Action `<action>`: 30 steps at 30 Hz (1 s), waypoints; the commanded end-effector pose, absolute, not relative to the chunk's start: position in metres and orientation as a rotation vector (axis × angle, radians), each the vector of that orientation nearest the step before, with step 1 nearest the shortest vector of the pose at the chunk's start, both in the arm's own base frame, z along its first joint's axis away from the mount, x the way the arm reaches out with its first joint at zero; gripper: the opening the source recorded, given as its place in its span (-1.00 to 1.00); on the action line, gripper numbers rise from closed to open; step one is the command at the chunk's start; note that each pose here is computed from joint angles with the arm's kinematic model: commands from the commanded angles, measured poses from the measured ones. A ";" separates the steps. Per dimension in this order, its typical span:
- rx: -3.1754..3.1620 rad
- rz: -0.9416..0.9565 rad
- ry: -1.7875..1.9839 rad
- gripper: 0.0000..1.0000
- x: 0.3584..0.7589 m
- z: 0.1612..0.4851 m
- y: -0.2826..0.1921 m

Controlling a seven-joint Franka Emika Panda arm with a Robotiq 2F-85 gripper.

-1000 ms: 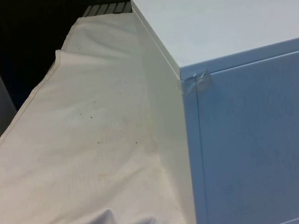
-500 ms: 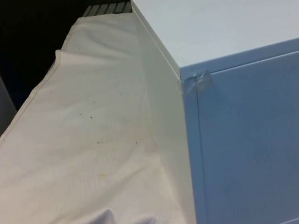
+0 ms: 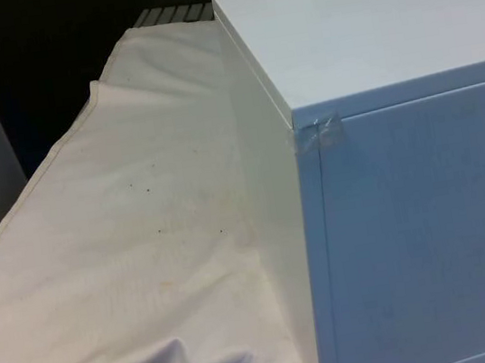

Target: Open the drawer, then close it.

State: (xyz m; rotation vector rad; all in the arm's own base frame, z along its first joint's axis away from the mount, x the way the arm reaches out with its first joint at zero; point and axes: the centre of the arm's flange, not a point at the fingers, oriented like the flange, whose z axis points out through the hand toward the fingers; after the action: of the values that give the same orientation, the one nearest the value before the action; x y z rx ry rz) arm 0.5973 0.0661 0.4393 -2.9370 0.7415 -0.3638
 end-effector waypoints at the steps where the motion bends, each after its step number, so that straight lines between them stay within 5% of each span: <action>1: -2.930 -0.385 0.753 1.00 0.594 0.440 0.065; 30: -2.859 -0.406 0.909 1.00 0.593 0.440 0.058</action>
State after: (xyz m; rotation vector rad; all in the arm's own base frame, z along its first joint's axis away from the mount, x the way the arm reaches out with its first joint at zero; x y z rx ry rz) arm 0.5910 0.0582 0.4403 -2.8589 0.9024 -0.3947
